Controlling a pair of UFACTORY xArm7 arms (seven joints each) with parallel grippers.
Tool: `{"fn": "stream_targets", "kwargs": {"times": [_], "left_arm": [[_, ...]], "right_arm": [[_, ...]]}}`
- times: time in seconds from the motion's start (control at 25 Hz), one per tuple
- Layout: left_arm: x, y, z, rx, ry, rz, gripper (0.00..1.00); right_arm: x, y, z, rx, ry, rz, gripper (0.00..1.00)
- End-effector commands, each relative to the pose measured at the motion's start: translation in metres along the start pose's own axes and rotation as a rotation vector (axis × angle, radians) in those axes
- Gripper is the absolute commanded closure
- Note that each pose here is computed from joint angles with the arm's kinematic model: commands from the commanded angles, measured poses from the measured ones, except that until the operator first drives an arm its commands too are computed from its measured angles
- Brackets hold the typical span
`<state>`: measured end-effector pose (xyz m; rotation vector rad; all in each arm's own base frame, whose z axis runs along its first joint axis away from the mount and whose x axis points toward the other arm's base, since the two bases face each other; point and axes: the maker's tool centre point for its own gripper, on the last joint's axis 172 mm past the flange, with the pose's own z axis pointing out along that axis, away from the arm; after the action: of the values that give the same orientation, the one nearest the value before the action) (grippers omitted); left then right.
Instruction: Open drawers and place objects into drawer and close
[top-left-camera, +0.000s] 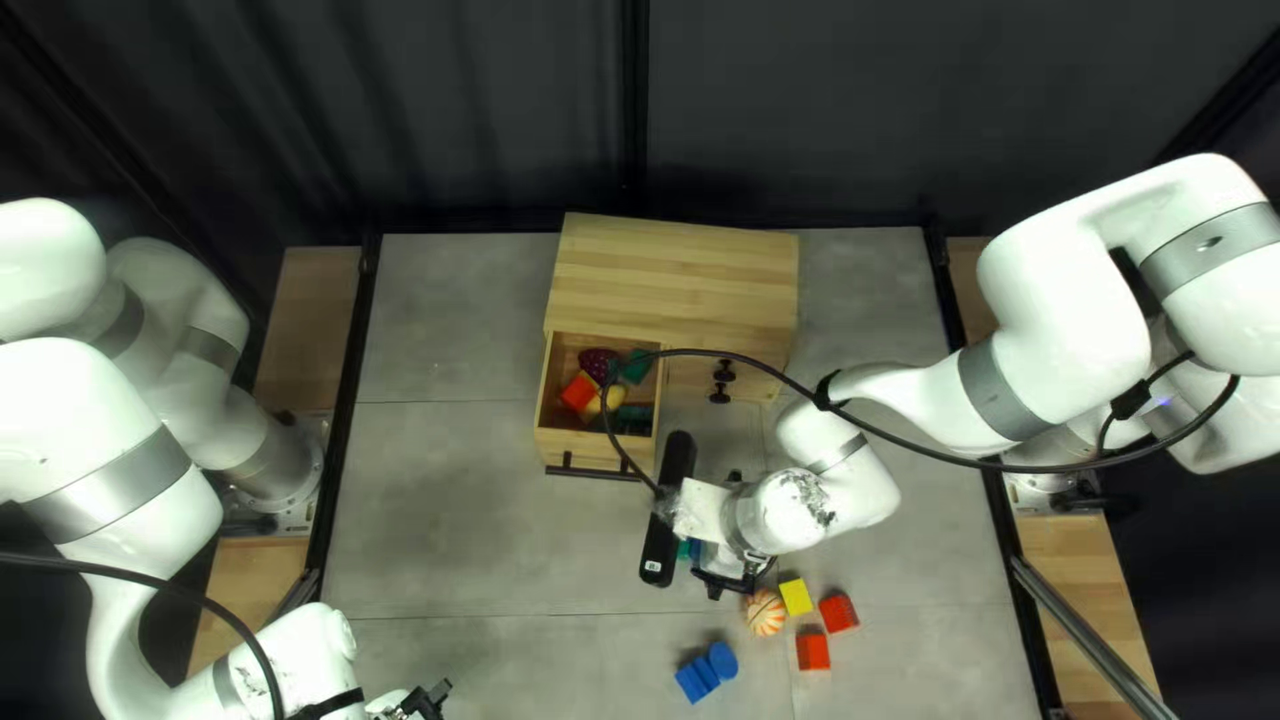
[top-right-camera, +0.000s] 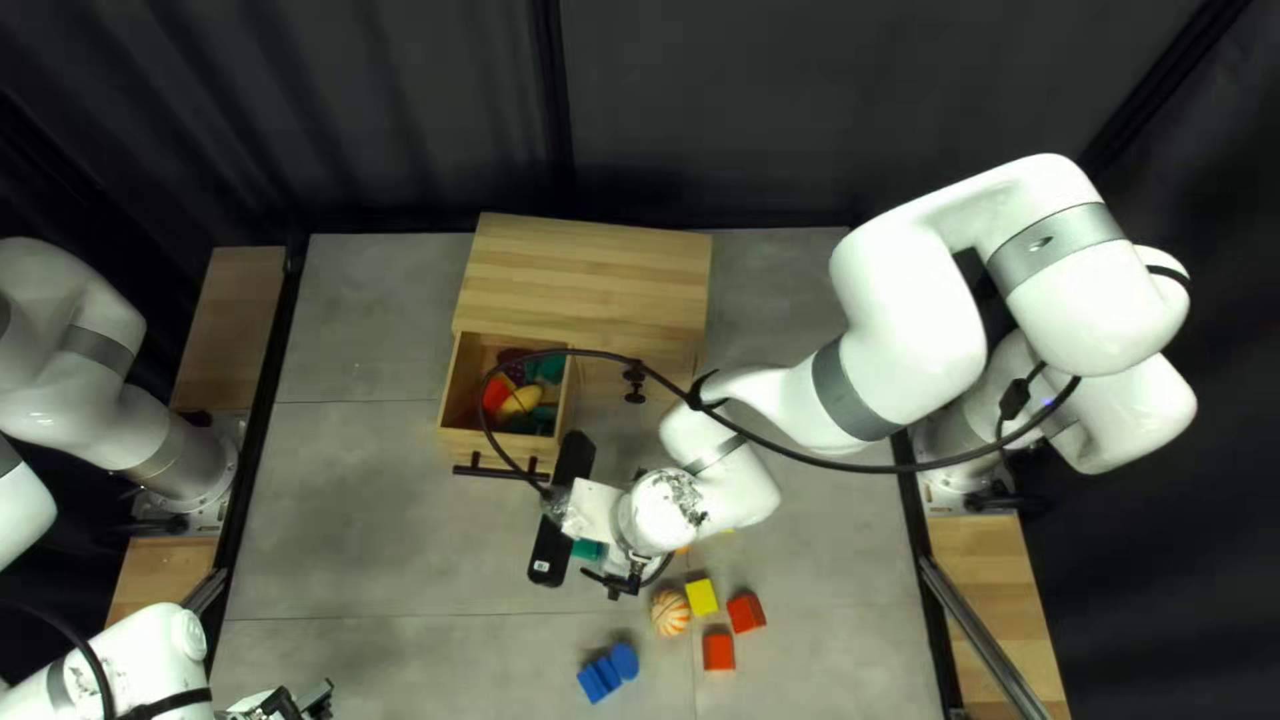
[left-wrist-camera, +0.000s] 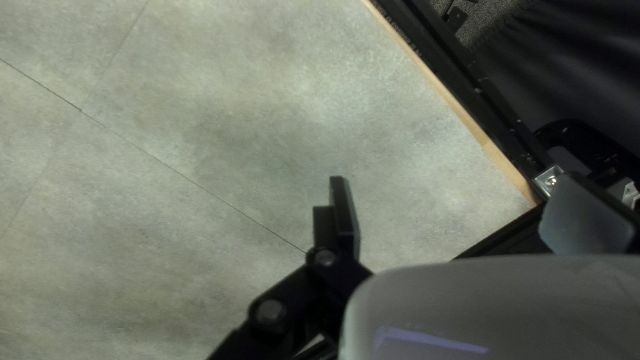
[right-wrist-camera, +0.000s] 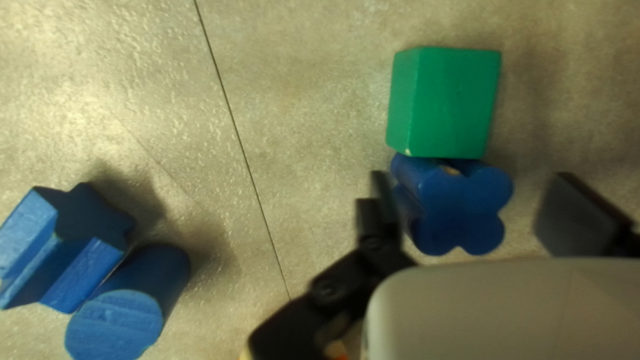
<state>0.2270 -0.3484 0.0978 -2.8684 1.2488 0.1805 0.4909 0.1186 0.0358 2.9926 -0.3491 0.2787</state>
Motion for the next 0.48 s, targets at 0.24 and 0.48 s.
{"fn": "stream_targets", "kwargs": {"times": [0.24,0.48], "left_arm": [[0.0,0.0,0.0,0.0,0.0,0.0,0.0],[0.0,0.0,0.0,0.0,0.0,0.0,0.0]], "right_arm": [[0.018,0.036,-0.105,-0.036,-0.093,0.13,0.99],[0.055,0.093,-0.163,-0.111,-0.113,0.196,0.99]]}}
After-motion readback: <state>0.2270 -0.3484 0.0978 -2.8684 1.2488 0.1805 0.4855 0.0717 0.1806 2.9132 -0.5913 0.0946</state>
